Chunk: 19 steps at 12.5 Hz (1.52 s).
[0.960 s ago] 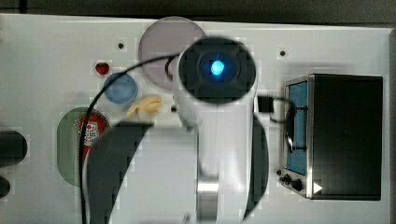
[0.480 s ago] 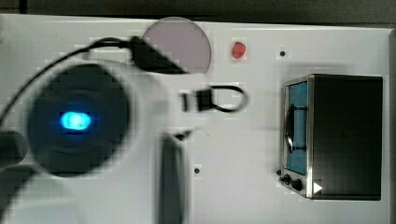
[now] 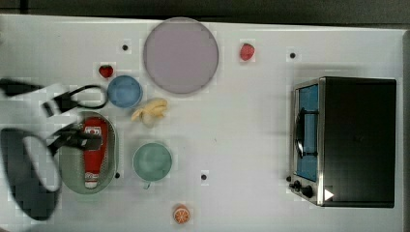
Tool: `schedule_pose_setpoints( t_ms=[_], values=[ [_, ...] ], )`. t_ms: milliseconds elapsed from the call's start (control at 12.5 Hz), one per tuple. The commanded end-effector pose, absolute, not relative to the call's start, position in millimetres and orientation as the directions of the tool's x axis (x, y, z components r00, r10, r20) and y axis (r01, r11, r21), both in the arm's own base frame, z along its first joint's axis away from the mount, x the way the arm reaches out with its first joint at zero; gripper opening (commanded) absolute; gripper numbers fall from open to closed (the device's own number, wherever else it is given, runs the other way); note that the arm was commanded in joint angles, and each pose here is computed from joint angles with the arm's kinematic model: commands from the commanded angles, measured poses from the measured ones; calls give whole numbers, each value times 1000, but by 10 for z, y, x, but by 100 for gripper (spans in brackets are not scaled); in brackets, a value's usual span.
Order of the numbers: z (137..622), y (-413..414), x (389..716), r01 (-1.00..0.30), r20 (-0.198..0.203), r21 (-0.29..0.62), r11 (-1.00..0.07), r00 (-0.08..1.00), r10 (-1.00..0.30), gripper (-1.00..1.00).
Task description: Pick ketchup from strainer and place it on the table
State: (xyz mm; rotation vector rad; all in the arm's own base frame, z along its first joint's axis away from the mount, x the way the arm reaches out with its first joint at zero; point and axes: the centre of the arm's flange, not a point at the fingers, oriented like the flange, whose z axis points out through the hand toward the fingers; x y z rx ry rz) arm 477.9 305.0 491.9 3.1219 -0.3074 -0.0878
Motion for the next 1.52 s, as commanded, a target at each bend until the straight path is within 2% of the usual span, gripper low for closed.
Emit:
schedule_pose_setpoints(
  t_ms=[80, 320, 720, 1040, 1520],
  values=[
    [4586, 3434, 4570, -164, -89, -3, -987, 983, -163, 100],
    [4001, 3764, 4397, -110, -89, -76, -991, 991, -103, 100],
    [3017, 3789, 4248, -107, -6, -124, -986, 994, -107, 100],
    [2438, 3756, 4276, -71, -1, -117, -991, 997, -72, 100],
    [1819, 3760, 4347, -85, -33, -109, -990, 996, -82, 100]
  ],
)
